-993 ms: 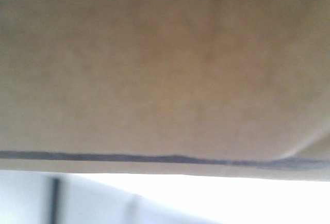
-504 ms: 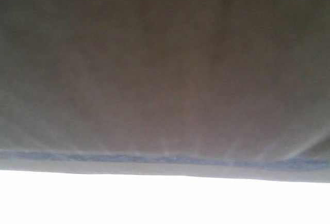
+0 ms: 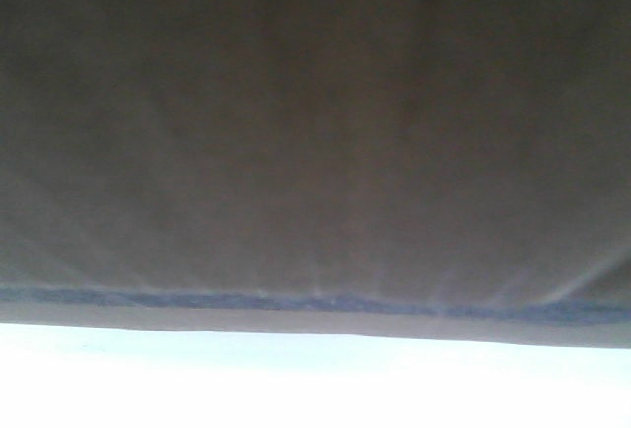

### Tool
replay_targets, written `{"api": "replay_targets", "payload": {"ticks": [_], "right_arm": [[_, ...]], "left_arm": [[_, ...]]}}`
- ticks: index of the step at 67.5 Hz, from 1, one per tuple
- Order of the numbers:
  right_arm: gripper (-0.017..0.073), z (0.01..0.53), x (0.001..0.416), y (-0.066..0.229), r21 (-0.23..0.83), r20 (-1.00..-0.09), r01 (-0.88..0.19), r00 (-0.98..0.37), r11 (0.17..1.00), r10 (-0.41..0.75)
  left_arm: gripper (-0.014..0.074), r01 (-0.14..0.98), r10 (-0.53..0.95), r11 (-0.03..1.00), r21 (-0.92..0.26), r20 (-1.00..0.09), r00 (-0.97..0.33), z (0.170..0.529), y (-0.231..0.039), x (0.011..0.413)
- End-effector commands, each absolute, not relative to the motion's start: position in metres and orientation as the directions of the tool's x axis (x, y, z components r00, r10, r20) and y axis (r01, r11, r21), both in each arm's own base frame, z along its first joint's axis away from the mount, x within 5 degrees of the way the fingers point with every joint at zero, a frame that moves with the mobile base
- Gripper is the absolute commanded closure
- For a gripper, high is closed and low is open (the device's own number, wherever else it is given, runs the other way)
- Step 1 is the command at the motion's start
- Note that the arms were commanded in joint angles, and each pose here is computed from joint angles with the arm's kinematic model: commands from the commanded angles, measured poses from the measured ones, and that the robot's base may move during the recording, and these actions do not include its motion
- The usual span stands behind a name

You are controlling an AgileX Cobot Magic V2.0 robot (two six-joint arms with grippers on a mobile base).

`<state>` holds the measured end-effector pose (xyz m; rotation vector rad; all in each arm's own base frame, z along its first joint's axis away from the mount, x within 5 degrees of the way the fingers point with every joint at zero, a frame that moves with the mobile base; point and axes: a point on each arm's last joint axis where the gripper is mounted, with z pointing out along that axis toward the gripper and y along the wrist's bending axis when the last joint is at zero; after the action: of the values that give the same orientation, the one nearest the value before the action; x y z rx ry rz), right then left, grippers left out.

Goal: Grab box from left shelf to table start
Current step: 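Hold the box with both grippers while the base drives to the table, then lower the box onto the white table and open both grippers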

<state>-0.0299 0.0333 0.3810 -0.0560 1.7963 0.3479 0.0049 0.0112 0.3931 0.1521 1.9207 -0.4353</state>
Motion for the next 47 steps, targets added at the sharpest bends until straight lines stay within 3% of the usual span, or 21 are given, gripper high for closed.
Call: {"api": "replay_targets", "payload": {"ticks": [1,47], "right_arm": [[0.0502,0.3975,-0.0241,0.0281,0.174,-0.98,-0.186,-0.13,0.967,0.151],[0.0502,0.3977,-0.0241,0.028,0.174,-0.98,-0.186,-0.127,0.967,0.152]], "left_arm": [[0.0685,0.417,-0.254,0.847,-0.33,-0.94,-0.229,0.4224,0.0076,-0.0004],[0.0685,0.421,-0.257,0.843,-0.336,-0.938,-0.233,0.4224,0.0071,-0.0007]]}}
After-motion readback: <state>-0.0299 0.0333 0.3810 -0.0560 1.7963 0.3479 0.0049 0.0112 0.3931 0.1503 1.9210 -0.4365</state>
